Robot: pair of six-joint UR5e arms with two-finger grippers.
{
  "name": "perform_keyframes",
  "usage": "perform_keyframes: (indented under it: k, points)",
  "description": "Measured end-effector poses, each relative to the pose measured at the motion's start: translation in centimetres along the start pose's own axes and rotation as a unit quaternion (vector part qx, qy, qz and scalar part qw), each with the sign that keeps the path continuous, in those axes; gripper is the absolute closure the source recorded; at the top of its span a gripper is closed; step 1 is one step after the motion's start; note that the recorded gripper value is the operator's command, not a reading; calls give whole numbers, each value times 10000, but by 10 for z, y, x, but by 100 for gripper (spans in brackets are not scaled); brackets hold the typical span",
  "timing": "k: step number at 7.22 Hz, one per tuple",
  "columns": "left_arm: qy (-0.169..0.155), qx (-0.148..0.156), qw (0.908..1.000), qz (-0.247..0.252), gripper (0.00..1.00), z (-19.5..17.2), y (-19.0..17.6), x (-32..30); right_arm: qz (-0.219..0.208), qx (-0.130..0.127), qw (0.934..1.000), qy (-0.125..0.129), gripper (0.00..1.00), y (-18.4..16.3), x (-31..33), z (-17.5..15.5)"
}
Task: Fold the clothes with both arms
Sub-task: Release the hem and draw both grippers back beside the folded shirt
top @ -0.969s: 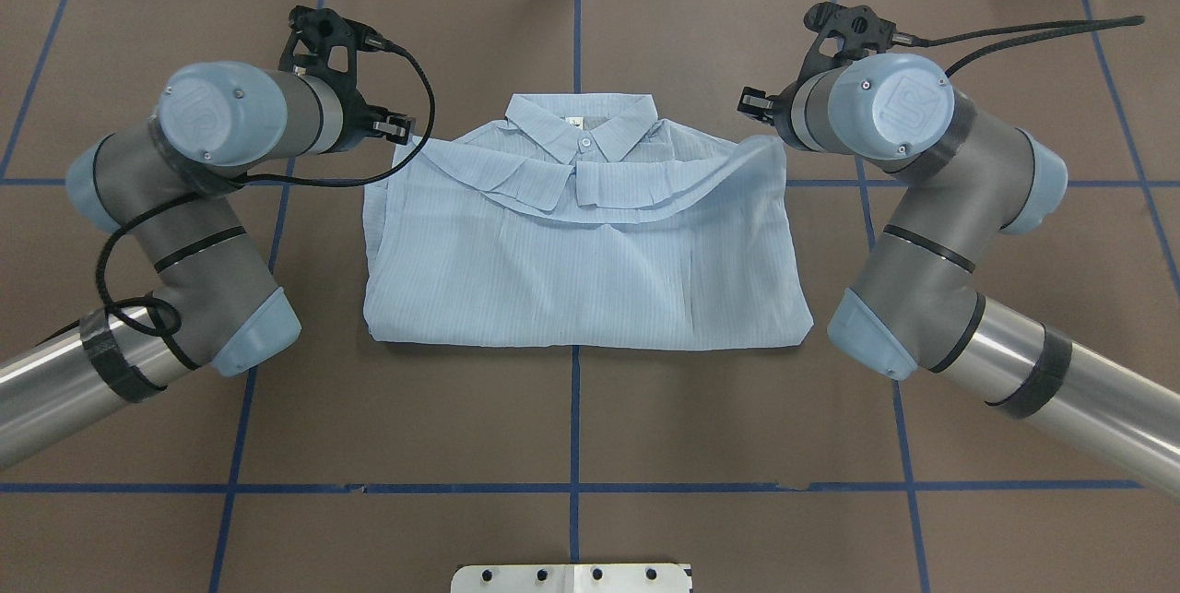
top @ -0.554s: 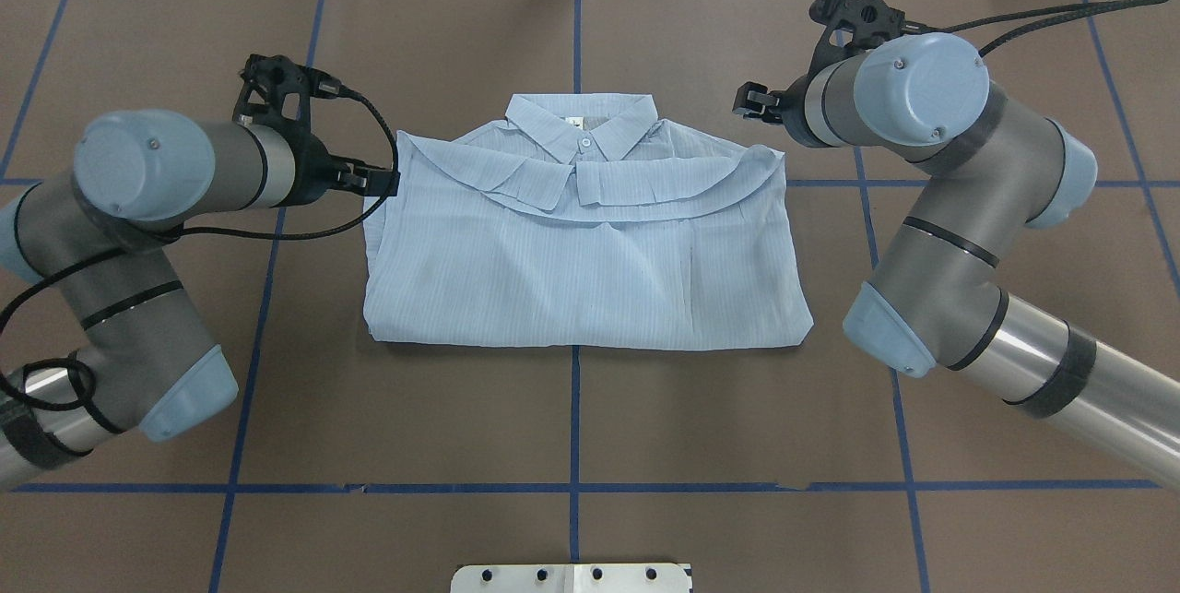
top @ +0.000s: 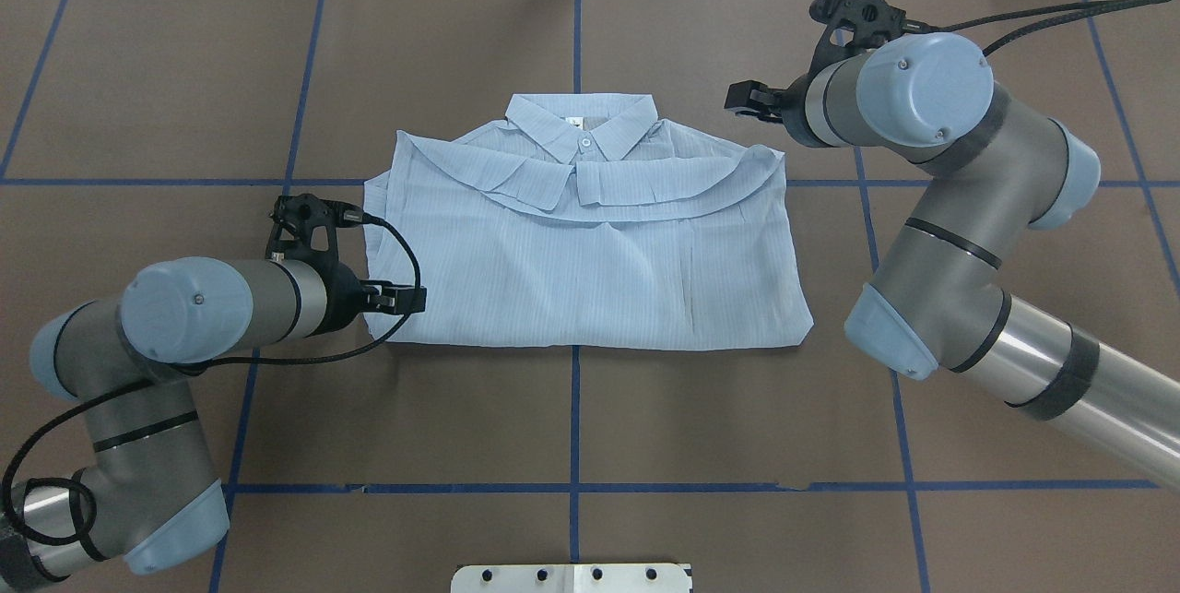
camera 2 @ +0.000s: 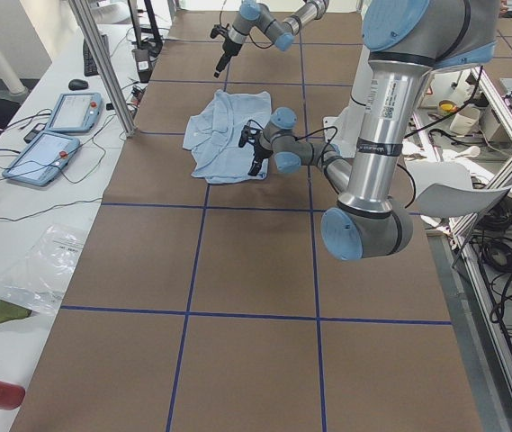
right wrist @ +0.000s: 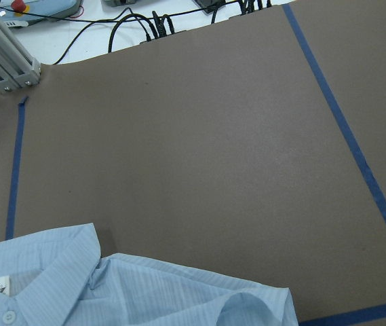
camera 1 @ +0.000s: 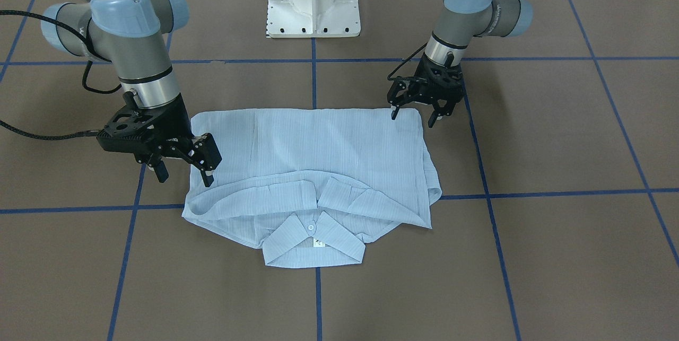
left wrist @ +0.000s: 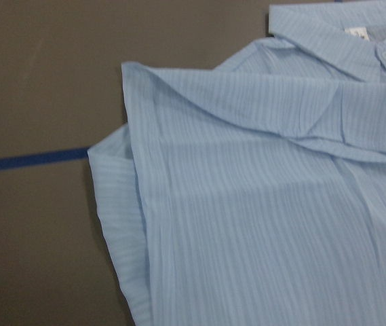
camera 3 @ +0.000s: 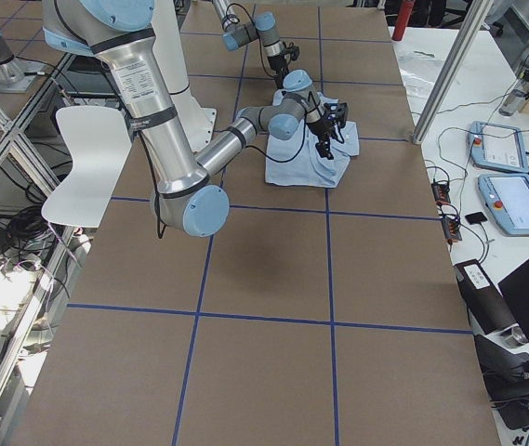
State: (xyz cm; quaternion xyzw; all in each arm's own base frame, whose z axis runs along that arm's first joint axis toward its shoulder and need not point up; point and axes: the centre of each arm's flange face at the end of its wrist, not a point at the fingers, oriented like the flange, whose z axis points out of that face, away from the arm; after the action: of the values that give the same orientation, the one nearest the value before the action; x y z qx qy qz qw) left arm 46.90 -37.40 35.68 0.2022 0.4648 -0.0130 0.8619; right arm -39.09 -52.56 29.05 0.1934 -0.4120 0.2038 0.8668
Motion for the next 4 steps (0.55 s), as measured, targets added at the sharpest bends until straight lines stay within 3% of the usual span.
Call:
perform_keyframes:
  k: [1, 3, 4]
  points:
    - [-31, -26, 10000, -65, 21, 5, 9, 0, 0, 6, 10000, -3, 0, 0, 0, 0]
    - [-69, -84, 9999, -114, 78, 11, 23, 2, -1, 16, 10000, -12, 0, 0, -1, -1]
    - [-49, -122, 9999, -105, 100, 13, 28, 5, -3, 17, 10000, -20, 0, 0, -1, -1]
